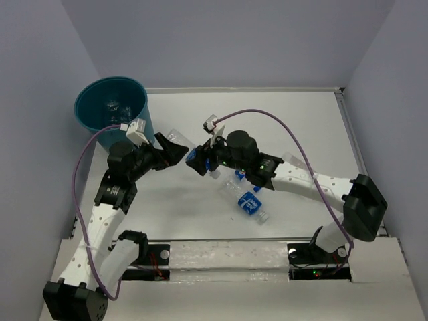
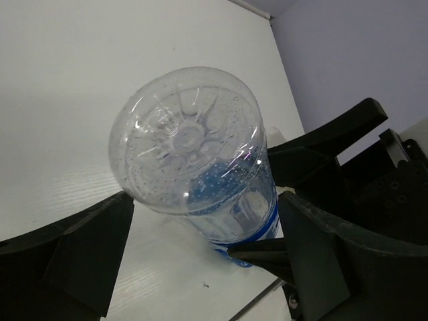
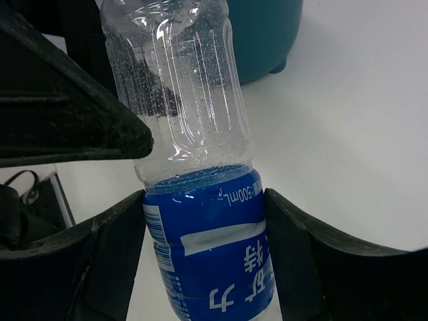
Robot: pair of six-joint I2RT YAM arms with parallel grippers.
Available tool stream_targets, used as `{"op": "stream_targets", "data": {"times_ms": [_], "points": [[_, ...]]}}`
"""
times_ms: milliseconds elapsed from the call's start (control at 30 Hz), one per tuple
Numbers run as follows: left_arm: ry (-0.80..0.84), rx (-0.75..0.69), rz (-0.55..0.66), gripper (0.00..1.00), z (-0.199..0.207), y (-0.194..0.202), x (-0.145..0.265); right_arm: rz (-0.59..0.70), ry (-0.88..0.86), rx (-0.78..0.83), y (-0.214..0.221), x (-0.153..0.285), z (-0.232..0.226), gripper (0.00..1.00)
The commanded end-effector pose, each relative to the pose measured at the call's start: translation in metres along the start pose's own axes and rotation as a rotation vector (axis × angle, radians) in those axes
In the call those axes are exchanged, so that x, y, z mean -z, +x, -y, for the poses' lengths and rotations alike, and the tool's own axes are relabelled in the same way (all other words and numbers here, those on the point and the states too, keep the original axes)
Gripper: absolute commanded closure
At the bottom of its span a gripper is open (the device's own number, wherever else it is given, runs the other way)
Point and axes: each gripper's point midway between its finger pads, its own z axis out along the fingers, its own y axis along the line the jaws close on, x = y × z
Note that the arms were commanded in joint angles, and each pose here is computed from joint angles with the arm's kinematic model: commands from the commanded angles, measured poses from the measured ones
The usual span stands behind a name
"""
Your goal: Put the plastic bottles in the bin
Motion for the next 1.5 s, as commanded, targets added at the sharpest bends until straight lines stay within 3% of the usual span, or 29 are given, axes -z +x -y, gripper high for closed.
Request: {"op": "stream_targets", "data": {"times_ms": [0,67,200,300,333,400,467,533,567,667,767,967,1100,1300,1400,1433,1467], "points": [[0.135,-0.047,0.108,0.02,0.039,-0.027,0.006,0.183,-0.154,-0.060,-0.053,0.019,-0.037,0.62],[0.149,-0.046,0.119,0.11,0.046,-0.028,0.007,0.192,-0.164,-0.087,-0.050,0.023,-0.039,0.62],[0.136,-0.047,0.164,0.47,0.047,-0.036,0.010,0.204,-0.171,-0.090,-0.055,0.032,-0.042,0.59],[0.126,-0.051,0.229,0.62,0.050,-0.050,0.014,0.190,-0.180,-0.086,-0.052,0.038,-0.044,0.57],[0.123,-0.053,0.240,0.69,0.051,-0.053,0.014,0.186,-0.180,-0.087,-0.050,0.040,-0.044,0.55],[0.119,-0.066,0.274,0.74,0.055,-0.064,0.016,0.158,-0.168,-0.089,-0.044,0.045,-0.042,0.38],[0.105,-0.101,0.322,0.75,0.063,-0.082,0.021,0.123,-0.122,-0.084,-0.036,0.058,-0.035,0.23],[0.085,-0.125,0.354,0.75,0.067,-0.096,0.024,0.108,-0.049,-0.069,-0.027,0.070,-0.022,0.16],[0.075,-0.148,0.401,0.75,0.076,-0.113,0.031,0.047,0.000,-0.069,-0.005,0.078,-0.010,0.16],[0.028,-0.183,0.462,0.75,0.083,-0.141,0.034,0.010,0.141,-0.060,0.008,0.108,0.013,0.16],[-0.075,-0.214,0.625,0.75,0.091,-0.197,0.047,-0.161,0.310,-0.087,0.054,0.134,0.042,0.17],[-0.258,-0.216,0.825,0.74,0.083,-0.261,0.068,-0.355,0.427,-0.151,0.119,0.151,0.060,0.18],[-0.476,-0.222,0.926,0.74,0.048,-0.292,0.081,-0.388,0.463,-0.159,0.134,0.157,0.065,0.17],[-0.756,-0.261,1.020,0.73,0.003,-0.306,0.112,-0.471,0.526,-0.150,0.149,0.158,0.075,0.17],[-0.784,-0.268,1.009,0.61,-0.010,-0.302,0.106,-0.524,0.549,-0.137,0.157,0.154,0.079,0.17],[-0.781,-0.265,0.997,0.38,-0.013,-0.299,0.102,-0.543,0.534,-0.141,0.159,0.149,0.076,0.17],[-0.782,-0.266,0.976,0.24,-0.018,-0.295,0.096,-0.554,0.521,-0.144,0.161,0.146,0.074,0.17]]}}
